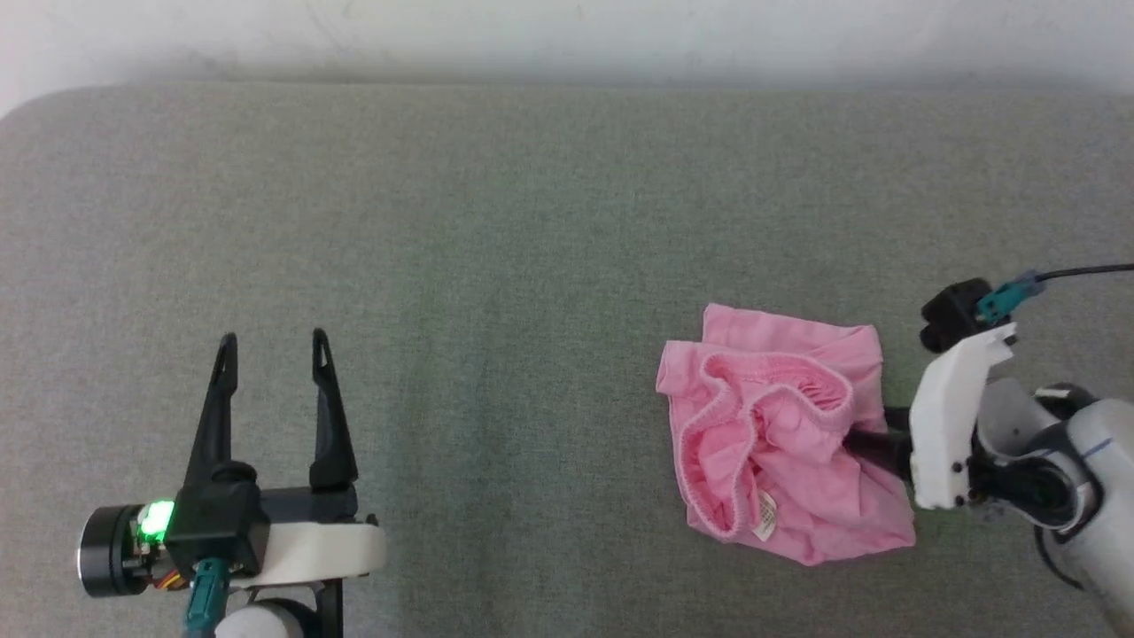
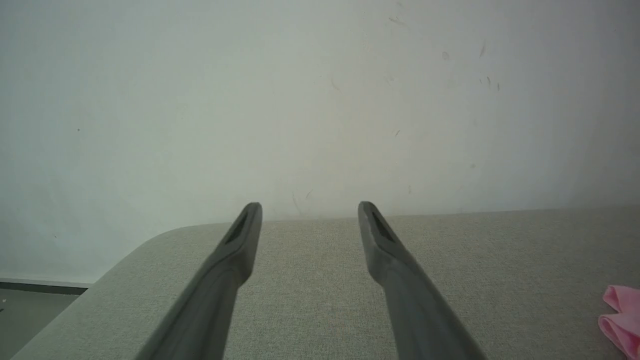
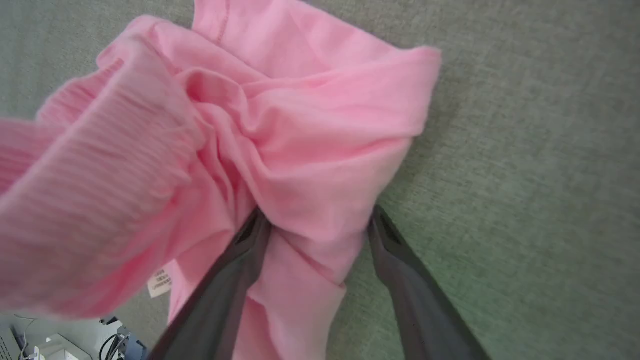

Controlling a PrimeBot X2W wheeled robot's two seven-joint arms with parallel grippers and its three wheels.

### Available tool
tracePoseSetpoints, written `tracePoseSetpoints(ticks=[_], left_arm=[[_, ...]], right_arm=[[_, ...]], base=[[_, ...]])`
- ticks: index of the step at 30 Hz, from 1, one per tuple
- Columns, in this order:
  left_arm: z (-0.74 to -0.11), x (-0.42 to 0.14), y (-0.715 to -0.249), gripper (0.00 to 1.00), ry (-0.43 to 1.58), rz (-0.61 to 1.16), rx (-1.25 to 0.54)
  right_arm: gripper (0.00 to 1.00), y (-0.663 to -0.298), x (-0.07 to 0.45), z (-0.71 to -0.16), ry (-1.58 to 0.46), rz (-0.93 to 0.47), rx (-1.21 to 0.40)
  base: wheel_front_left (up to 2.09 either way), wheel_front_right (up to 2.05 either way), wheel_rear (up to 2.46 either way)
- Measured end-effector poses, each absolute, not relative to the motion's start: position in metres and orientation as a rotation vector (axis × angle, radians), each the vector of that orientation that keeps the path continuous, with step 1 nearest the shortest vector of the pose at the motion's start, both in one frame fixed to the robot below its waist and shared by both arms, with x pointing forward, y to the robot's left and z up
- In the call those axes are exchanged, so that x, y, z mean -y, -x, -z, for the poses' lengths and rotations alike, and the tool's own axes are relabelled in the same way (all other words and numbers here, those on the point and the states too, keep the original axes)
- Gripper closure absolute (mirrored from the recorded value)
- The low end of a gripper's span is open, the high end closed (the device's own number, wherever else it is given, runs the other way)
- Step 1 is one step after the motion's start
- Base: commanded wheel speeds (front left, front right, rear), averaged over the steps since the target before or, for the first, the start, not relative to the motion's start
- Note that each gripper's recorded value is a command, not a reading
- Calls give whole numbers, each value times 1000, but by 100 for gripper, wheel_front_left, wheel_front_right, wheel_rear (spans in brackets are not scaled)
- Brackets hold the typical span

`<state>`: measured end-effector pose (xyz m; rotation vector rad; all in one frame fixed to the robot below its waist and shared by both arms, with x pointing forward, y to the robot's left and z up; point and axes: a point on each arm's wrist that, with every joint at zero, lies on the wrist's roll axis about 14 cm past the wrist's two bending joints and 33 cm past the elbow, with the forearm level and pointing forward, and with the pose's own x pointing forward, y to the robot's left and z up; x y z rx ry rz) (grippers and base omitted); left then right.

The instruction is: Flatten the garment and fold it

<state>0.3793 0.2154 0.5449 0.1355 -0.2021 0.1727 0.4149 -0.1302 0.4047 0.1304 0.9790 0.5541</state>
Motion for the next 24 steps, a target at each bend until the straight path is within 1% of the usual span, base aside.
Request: tracePoseSetpoints(ticks=[3,7,8,9,16,21,24], left_arm=[[-540,-215,-385,0,-136,-171,190],[-534,-217,-384,0,-137,-179,170],[-534,-218,-384,0,-137,-181,169],[-534,-218,-384,0,-137,-182,169],[-536,-217,-384,0,-136,-179,178],[-536,-213,-387,0,-133,-174,180],[-540,-202,-396,0,-122,-143,201]], right_arm=[[0,-410,121,-383,-127,-562,-1027],[0,-410,112,-374,-96,-591,-1034],[26,-411,111,-375,-85,-598,-1025],[100,-412,110,-376,-80,-602,-1010],[100,-410,102,-397,-42,-644,-873],[100,-417,103,-442,29,-687,-707],[100,-421,123,-465,92,-661,-637]], base=[[0,0,0],[0,0,0],[0,0,0],[0,0,0],[0,0,0],[0,0,0],[0,0,0]])
